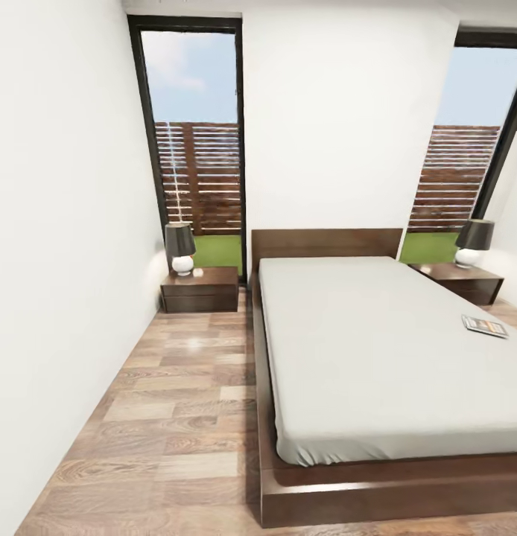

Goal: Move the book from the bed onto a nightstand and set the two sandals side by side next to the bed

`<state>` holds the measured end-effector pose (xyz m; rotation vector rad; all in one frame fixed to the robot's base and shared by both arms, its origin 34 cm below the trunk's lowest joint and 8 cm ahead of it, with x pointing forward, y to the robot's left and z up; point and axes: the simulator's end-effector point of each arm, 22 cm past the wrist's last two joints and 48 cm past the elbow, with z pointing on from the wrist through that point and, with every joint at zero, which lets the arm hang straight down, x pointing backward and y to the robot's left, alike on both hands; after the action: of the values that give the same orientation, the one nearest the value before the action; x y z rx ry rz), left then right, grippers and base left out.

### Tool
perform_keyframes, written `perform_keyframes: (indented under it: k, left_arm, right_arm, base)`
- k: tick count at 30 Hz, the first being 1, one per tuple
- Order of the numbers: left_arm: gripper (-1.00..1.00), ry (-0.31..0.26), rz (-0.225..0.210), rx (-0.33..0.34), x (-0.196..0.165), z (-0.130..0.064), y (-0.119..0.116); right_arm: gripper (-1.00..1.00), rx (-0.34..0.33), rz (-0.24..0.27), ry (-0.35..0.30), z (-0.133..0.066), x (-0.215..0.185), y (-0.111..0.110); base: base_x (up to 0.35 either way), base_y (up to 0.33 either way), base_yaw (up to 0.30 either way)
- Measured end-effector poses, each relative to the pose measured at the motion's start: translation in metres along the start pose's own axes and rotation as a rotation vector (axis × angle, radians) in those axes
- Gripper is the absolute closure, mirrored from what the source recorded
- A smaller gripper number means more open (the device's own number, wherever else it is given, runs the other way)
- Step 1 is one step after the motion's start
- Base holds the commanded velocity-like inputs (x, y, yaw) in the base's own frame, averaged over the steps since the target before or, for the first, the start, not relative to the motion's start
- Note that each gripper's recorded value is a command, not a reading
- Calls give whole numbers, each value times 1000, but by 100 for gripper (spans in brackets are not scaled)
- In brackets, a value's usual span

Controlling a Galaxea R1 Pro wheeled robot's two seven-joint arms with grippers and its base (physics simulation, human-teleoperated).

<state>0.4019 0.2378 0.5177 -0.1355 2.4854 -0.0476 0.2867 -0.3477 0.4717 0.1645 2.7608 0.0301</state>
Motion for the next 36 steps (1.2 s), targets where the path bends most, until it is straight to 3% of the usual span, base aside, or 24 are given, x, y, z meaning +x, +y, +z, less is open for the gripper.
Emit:
perform_keyframes:
  k: [36]
  left_arm:
    - [-100,0,1,1,0,0,0]
  right_arm:
    - [-100,-1,1,1,0,1,1]
  base:
    - [0,0,291]
